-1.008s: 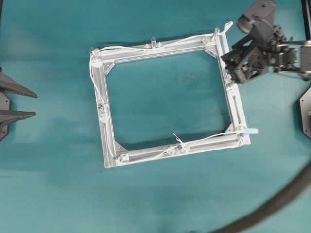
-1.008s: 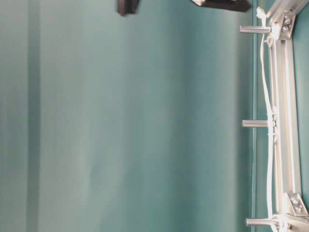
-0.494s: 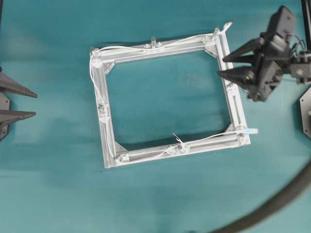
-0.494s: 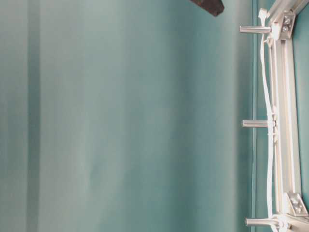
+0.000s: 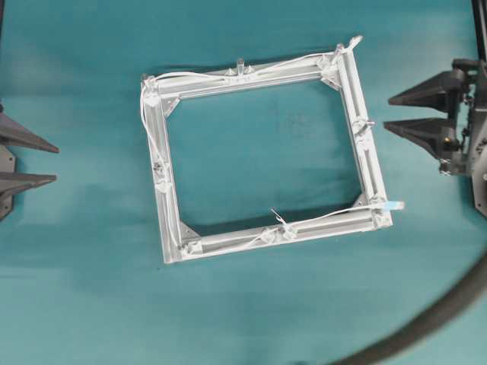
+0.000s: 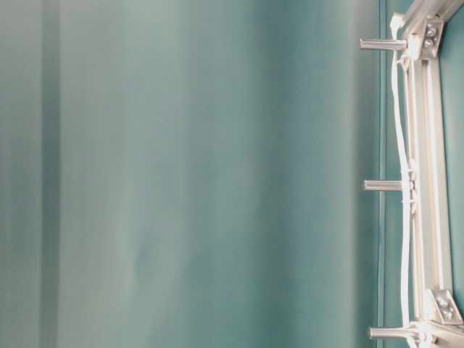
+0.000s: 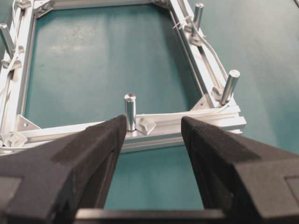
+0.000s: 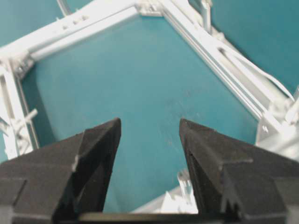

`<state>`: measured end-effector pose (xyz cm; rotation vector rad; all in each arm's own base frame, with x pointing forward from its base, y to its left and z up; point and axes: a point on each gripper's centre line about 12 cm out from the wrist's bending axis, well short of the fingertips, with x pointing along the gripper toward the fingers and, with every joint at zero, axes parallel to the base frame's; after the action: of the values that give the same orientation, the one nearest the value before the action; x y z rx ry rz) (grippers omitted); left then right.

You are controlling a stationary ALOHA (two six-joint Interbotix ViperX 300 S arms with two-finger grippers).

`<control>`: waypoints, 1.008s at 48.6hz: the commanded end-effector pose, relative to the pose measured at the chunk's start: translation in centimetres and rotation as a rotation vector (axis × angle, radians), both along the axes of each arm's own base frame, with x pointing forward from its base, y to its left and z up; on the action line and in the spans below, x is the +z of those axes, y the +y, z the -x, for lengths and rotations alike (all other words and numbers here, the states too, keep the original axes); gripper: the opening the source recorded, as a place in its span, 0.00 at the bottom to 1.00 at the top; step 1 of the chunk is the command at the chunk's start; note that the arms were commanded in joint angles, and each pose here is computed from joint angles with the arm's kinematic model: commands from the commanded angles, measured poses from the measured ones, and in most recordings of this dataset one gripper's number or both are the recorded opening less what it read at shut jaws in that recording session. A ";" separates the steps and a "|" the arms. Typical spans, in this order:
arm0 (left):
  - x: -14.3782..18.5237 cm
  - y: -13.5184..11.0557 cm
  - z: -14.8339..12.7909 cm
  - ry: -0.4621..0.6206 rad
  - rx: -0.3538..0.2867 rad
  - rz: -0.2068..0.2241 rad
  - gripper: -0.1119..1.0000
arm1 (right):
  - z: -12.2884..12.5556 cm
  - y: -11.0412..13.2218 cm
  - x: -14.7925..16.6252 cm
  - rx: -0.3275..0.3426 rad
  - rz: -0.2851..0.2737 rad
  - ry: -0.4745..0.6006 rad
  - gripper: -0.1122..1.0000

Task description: Move the cable alternately left and right between 8 pins so it hooks onto each one.

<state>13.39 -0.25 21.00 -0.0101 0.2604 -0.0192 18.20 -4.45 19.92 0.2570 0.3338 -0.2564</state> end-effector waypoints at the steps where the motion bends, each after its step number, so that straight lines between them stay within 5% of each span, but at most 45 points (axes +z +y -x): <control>1: 0.4 0.0 -0.1 -0.011 0.000 0.005 0.66 | 0.4 0.1 -0.2 0.000 0.000 -0.007 0.61; 49: 0.4 0.0 -0.1 -0.011 0.000 0.005 0.66 | 3.2 1.7 -2.5 0.051 0.017 -0.040 0.61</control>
<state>13.39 -0.26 21.00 -0.0116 0.2604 -0.0193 14.79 -2.71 17.00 0.2389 0.3055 -0.2046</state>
